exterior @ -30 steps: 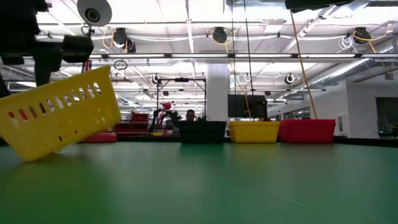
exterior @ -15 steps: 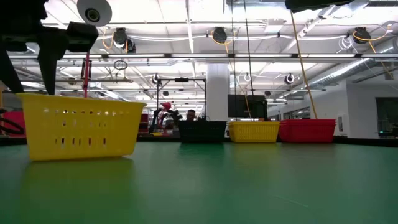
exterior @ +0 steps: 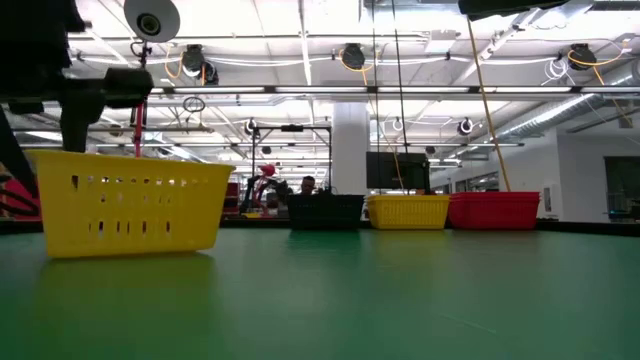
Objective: Stack baskets by color
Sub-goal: Stack the bottom yellow bin on the top yellow bins
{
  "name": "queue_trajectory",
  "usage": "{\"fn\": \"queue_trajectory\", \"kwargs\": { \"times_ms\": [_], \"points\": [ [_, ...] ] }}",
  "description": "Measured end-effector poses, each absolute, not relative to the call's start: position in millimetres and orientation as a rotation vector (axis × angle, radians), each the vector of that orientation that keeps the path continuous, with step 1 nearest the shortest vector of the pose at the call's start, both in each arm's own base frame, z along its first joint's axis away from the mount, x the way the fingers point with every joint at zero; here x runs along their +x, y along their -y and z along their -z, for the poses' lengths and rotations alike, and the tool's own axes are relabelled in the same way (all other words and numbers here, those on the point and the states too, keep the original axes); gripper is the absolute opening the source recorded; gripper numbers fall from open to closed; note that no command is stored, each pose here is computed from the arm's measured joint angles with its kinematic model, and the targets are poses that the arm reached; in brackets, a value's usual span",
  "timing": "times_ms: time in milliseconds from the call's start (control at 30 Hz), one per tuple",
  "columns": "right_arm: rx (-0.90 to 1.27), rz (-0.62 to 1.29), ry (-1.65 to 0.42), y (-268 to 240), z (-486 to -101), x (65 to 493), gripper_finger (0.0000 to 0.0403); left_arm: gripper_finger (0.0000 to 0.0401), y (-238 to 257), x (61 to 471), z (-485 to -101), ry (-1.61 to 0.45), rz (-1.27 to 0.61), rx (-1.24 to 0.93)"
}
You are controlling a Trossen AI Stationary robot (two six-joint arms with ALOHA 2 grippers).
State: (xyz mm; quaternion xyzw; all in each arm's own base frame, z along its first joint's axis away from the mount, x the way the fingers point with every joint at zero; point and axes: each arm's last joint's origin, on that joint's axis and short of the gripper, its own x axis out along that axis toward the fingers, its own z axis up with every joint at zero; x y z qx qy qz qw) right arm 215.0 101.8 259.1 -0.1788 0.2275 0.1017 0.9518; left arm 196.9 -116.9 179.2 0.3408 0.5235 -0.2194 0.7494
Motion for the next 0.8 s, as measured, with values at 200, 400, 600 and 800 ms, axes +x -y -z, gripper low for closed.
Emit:
{"fn": "queue_trajectory", "kwargs": {
  "times_ms": [200,400,600,800],
  "points": [
    [-0.348,-0.205,-0.424,-103,-262,217,0.0000,0.0084,112,195,-168,-1.137,0.496,0.770],
    [-0.348,-0.201,-0.423,-103,-263,217,0.0000,0.0015,114,198,-171,-1.099,0.478,0.753],
    [-0.239,-0.004,-0.329,-101,-271,223,0.0000,0.0022,114,209,-187,-1.035,0.350,0.817],
    [-0.206,0.174,-0.293,-99,-273,230,0.0000,0.0008,103,233,-217,-0.949,0.142,0.846]
  ]
}}
